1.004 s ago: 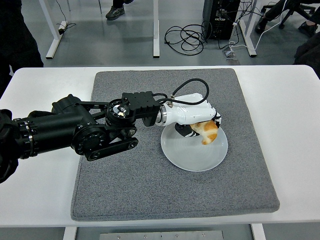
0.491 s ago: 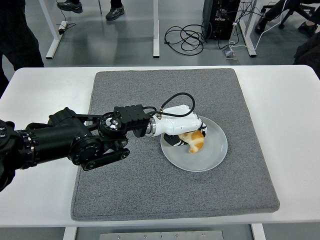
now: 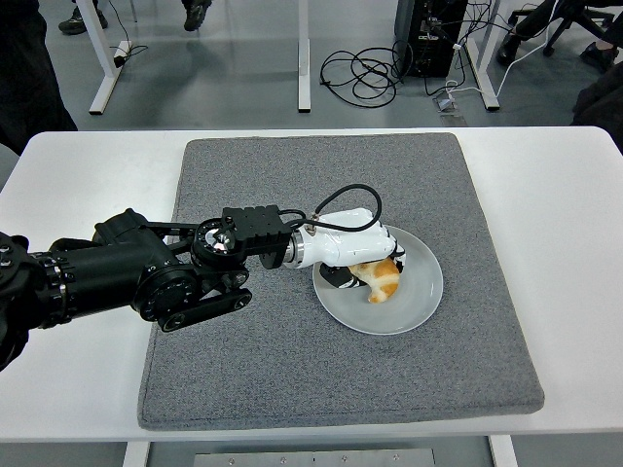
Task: Place the bread on the plate
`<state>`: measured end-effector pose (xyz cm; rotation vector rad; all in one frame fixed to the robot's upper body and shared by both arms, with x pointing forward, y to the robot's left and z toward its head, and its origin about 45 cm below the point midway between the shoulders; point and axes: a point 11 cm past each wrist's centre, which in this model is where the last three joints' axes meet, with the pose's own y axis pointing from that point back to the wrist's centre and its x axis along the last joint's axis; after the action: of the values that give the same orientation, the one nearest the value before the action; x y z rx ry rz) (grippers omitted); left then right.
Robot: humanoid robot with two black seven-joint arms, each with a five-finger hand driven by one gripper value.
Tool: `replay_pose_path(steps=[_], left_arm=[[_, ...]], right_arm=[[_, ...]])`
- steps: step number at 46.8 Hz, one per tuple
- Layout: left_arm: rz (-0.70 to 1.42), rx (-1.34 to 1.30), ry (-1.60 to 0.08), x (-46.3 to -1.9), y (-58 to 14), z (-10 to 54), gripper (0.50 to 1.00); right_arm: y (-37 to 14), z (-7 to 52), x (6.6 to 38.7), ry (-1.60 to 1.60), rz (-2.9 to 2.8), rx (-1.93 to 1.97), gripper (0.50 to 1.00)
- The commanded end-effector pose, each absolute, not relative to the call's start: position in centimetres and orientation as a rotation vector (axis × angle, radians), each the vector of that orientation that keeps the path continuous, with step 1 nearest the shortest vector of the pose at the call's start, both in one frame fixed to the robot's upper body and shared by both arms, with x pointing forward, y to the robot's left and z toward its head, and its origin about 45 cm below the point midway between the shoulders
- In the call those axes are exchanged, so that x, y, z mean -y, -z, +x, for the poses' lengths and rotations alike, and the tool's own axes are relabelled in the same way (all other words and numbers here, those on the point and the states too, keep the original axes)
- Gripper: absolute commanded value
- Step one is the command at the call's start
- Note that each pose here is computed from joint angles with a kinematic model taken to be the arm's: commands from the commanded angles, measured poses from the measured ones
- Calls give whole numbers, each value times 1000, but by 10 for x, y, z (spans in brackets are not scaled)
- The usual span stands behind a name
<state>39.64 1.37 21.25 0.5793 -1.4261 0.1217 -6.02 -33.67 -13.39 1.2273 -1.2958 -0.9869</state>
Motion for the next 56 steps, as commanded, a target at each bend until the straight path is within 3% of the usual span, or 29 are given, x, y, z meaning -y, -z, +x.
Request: replay_pose_path(steps=[1, 2, 4, 5, 6, 8, 39, 56], left_arm=[[581, 1419, -133, -14, -213, 397, 500], [582, 1415, -139, -14, -214, 398, 500], [581, 1396, -150, -14, -213, 398, 783], [581, 1387, -155, -15, -213, 398, 879], [581, 1378, -162, -15, -213, 398, 928], [579, 1367, -170, -14, -213, 398, 958], [485, 1382, -99, 12, -236, 377, 974], [484, 1406, -205, -7, -294, 409, 974]], right_arm=[[134, -60, 337, 988, 1228, 1296, 1000], [134, -60, 337, 986, 1227, 1296, 1000], [134, -60, 337, 986, 1227, 1296, 1000], [134, -60, 337, 986, 1227, 1296, 1000], [134, -60, 337, 986, 1227, 1296, 1000], [134, -60, 337, 986, 1227, 1296, 1000], [134, -60, 337, 986, 1227, 1296, 1000], [134, -60, 337, 986, 1227, 1296, 1000]])
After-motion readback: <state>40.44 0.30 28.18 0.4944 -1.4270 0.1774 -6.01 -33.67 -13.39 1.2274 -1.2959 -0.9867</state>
